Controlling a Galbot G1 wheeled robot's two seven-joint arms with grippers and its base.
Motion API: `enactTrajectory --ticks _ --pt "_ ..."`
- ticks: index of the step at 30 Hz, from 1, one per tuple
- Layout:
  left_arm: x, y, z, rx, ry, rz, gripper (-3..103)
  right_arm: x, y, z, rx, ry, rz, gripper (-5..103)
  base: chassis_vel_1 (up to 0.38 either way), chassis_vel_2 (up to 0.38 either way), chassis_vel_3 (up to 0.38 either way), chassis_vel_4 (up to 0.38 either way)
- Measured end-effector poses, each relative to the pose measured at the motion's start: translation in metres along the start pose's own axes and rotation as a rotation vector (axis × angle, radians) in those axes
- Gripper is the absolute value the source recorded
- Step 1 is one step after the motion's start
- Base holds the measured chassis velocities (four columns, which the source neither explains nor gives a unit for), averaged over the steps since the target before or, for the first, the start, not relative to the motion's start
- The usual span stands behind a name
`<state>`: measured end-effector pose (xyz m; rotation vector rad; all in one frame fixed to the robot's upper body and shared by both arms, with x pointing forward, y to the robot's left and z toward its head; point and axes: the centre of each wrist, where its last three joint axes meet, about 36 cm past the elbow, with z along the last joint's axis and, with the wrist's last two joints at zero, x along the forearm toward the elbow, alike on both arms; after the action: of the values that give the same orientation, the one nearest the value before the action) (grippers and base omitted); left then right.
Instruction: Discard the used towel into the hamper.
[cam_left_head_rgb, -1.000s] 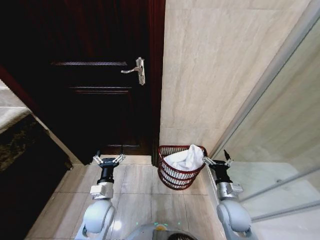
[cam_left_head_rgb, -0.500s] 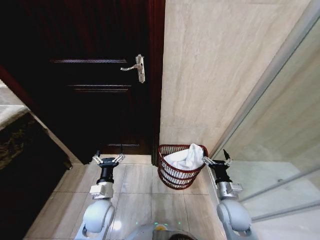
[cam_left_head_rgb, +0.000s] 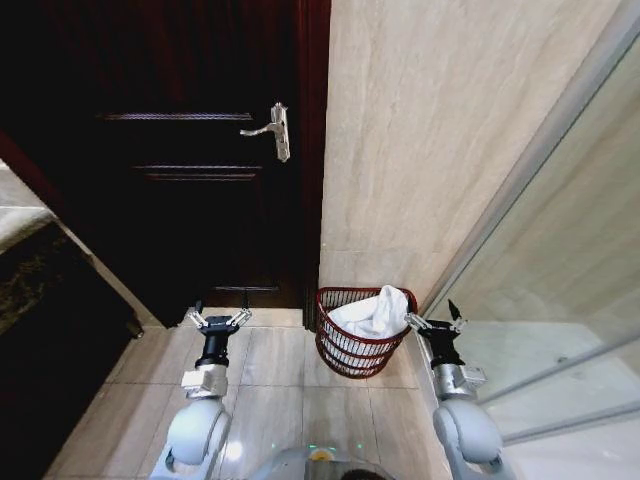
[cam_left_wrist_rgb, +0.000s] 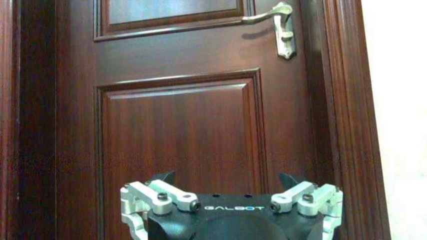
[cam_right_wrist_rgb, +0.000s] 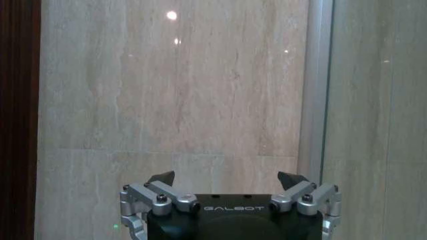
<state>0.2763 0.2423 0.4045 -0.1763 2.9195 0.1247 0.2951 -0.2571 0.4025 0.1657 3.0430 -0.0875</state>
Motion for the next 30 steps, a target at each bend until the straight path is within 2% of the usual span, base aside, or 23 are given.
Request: enactTrajectory --ticks 30 --pt "0.0025 0.0041 -0.0031 -0.01 -0.011 -0.01 100 0.0022 -0.003 0.0007 0.003 -0.001 0.002 100 0.0 0.0 0.0 0.0"
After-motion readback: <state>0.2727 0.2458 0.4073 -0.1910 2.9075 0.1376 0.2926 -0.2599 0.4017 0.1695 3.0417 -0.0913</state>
